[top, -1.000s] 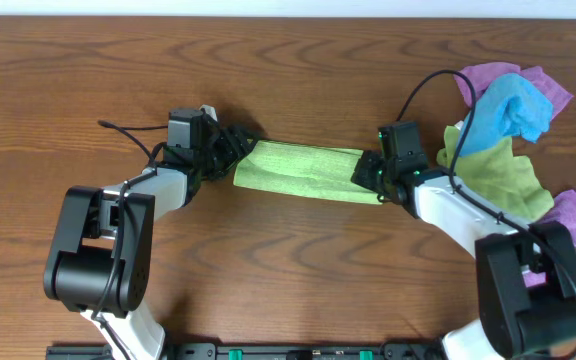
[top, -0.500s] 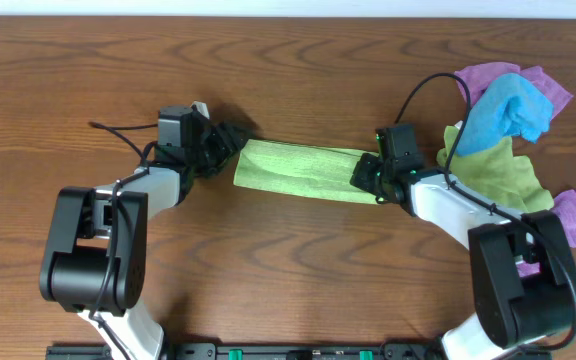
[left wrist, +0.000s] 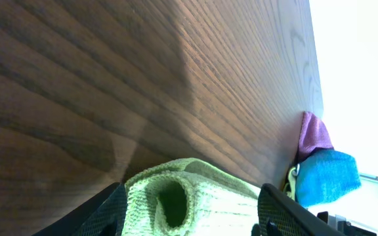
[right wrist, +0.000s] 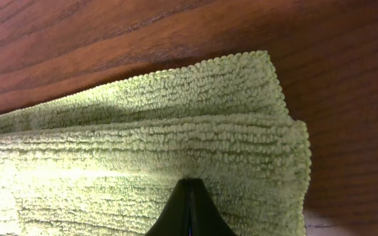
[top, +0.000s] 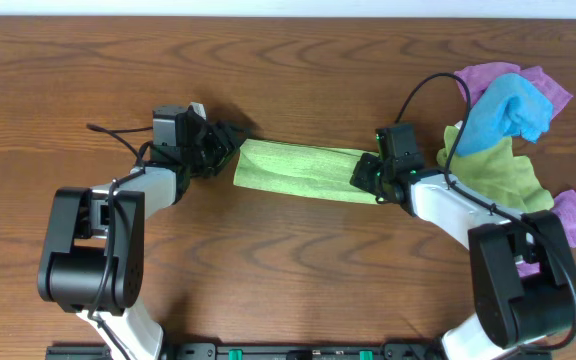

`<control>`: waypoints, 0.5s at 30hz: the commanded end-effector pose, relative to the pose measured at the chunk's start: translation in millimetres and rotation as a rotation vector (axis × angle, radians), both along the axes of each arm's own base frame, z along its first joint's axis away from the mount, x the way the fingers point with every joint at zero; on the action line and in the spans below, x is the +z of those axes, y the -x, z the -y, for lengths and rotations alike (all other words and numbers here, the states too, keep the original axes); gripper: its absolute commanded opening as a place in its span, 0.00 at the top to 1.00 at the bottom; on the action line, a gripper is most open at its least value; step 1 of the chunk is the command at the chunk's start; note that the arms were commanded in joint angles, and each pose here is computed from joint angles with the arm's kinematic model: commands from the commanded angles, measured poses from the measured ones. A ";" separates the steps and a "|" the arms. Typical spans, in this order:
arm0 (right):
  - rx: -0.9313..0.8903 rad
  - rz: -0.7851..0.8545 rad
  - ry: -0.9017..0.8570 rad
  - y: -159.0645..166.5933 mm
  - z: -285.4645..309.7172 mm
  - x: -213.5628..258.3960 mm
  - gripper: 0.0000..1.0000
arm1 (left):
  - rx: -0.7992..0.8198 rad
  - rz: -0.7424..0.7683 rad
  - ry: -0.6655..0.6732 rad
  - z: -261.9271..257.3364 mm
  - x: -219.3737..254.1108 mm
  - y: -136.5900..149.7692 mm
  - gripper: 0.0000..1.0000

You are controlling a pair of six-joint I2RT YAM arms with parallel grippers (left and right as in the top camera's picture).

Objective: Fold the cloth

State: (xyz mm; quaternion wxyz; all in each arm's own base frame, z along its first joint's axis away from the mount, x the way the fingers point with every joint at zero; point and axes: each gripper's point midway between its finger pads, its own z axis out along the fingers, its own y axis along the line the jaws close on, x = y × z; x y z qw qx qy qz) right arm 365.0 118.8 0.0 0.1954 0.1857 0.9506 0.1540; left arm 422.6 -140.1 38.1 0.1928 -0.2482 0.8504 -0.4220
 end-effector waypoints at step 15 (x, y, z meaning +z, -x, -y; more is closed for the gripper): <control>-0.025 -0.020 0.009 -0.6 5.0 -7.3 0.99 | -0.023 -0.002 0.010 18.8 3.2 -0.6 0.35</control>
